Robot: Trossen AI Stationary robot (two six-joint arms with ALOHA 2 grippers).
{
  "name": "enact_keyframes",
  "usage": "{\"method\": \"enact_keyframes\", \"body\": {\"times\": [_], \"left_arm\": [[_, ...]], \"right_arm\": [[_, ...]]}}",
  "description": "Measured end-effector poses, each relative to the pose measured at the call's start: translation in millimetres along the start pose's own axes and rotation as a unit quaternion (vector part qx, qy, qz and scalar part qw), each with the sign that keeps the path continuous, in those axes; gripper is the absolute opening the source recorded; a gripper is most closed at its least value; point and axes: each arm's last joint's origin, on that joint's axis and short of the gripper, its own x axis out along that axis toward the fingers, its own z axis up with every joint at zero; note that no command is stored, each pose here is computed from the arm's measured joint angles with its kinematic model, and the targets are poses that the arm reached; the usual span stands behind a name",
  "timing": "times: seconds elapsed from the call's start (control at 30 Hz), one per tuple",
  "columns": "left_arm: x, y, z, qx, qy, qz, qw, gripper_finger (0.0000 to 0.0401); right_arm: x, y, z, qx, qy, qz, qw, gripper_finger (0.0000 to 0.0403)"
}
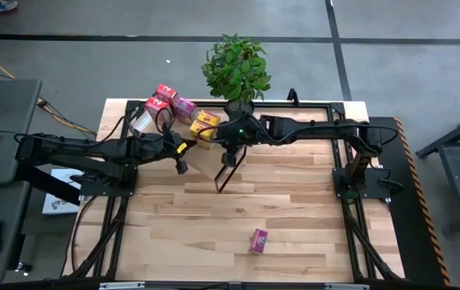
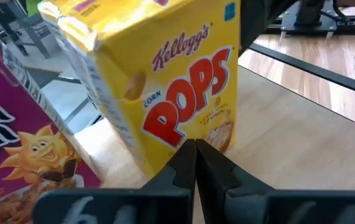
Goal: Stack cereal on shelf
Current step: Put the yellow cereal box on the shelf aligned with the other yellow cereal box, then put the pink cereal box on the shelf aligned with the other pink cereal box
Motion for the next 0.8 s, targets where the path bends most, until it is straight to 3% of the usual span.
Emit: {"method": "enact_keyframes", "body": {"times": [0.43,0.63,0.8], "left_arm": [[-4.8,0.6,-1.5,0.007,0.008,0.003,1.0,0.0],[-32.3,4.0,10.5,-0.013,-0.015,-0.052,0.998,0.0],[-56.5,1.6,17.2,-0.024,-0.067,-0.141,0.987,0.0]], "right_arm": [[-8.1,-0.6,-4.8,-0.007,0.036,0.003,0.999,0.0],[-37.4,2.8,-6.5,-0.006,0.081,0.011,0.997,0.0],[-63.7,19.8,-8.8,-0.005,0.118,0.032,0.992,0.0]]}}
